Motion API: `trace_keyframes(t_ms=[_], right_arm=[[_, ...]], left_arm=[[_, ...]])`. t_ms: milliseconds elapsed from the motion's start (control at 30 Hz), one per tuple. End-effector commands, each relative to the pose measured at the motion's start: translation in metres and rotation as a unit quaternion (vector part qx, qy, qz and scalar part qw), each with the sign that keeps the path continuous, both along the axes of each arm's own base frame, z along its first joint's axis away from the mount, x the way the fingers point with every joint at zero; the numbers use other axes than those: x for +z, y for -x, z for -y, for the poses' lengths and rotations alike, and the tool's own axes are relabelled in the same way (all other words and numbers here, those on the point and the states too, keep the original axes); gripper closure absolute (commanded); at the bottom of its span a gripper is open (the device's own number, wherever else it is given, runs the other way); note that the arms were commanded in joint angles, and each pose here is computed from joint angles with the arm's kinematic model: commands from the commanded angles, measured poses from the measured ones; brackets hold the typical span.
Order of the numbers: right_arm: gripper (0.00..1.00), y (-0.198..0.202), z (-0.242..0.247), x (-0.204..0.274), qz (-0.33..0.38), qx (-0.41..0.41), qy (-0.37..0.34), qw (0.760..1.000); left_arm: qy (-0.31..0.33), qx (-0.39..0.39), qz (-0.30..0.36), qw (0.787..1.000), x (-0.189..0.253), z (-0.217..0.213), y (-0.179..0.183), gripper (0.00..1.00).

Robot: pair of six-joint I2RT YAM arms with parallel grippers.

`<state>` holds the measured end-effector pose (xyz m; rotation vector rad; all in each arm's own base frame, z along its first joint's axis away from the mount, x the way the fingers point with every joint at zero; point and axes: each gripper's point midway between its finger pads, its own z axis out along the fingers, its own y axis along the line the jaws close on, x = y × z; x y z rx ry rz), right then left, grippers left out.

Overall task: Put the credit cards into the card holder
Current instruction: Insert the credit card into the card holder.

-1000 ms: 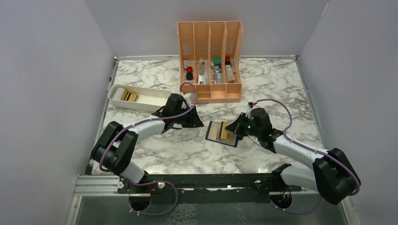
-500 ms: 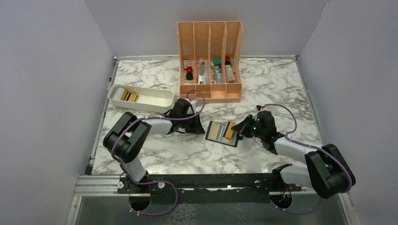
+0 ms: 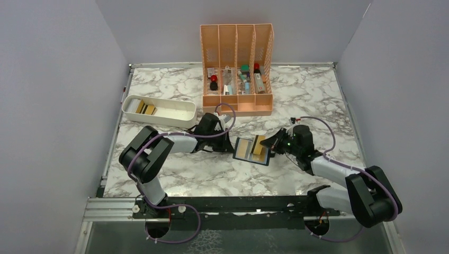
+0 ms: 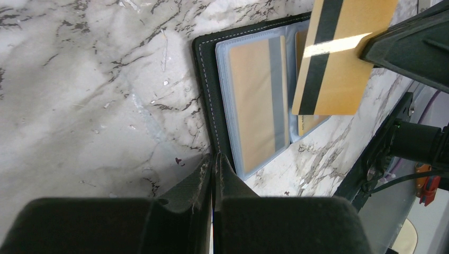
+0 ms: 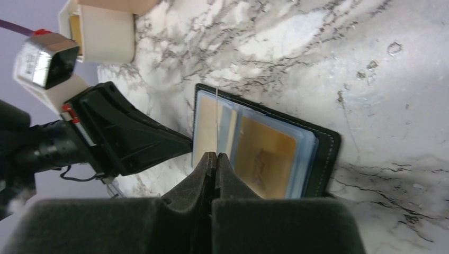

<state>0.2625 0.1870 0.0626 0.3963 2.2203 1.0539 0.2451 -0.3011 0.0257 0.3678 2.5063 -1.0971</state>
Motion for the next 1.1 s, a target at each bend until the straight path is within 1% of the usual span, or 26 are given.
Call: trace_keyframes(t_ms=[0, 633, 1067], right_arm=[[0.99, 0.0, 0.003, 0.013, 0.021, -0.002, 0.0, 1.0], [0.99, -0.006, 0.005, -0.013, 0.006, -0.006, 0.021, 1.0], [0.99, 0.007, 0.002, -0.03, -0.013, 0.014, 0.015, 1.0]], left_arm=[[-0.011, -0.004, -0.007, 1.0, -0.007, -0.002, 0.01, 0.95], [-0.02, -0.002, -0.009, 1.0, -0.012, -0.004, 0.015, 0.95], [-0.02, -0.004, -0.006, 1.0, -0.011, -0.002, 0.015, 0.95]])
